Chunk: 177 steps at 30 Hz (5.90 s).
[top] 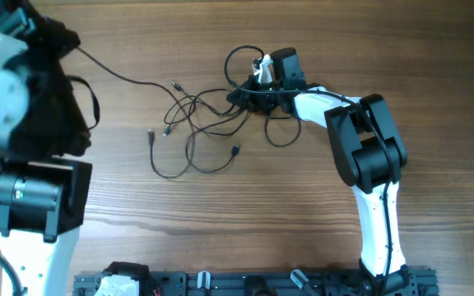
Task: Untangle cables
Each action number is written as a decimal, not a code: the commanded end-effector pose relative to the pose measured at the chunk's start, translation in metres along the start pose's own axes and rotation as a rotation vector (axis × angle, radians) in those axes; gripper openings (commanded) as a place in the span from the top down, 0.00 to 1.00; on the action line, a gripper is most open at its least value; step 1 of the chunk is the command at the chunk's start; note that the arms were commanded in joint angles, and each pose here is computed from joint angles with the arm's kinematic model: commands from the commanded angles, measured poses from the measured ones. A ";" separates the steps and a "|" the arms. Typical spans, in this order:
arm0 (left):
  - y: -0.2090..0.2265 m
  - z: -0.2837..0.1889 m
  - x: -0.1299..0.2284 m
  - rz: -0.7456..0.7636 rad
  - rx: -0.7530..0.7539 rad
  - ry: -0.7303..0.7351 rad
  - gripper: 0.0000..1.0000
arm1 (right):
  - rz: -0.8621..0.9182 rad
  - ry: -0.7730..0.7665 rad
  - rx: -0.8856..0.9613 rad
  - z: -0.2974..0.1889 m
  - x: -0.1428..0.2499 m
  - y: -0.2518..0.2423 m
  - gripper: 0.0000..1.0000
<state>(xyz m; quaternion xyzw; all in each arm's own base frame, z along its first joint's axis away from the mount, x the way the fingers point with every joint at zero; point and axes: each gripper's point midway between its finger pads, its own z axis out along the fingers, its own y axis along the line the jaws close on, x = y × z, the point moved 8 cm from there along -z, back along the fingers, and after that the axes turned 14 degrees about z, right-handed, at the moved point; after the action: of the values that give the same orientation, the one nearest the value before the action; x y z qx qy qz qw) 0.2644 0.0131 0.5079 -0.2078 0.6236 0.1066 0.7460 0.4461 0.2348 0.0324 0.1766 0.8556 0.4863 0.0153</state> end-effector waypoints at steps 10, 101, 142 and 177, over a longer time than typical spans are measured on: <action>0.026 0.025 0.211 0.237 -0.338 0.903 0.96 | 0.158 -0.094 0.188 0.009 -0.004 -0.070 0.96; -0.104 -0.121 0.436 0.807 1.110 1.482 0.69 | 0.145 -0.098 0.173 0.010 -0.005 -0.067 0.91; -0.059 -0.158 0.483 0.947 0.756 1.706 0.78 | 0.142 -0.100 0.173 0.010 -0.005 -0.067 0.89; -0.050 -0.095 0.351 0.901 0.284 1.173 0.96 | 0.128 -0.107 0.159 0.011 -0.007 -0.064 0.89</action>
<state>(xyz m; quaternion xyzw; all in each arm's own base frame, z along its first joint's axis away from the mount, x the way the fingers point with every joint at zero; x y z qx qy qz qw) 0.2616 -0.1379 0.1172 0.2239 0.9605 0.1274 0.1055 0.4498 0.2348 0.0350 0.1846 0.8493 0.4941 0.0228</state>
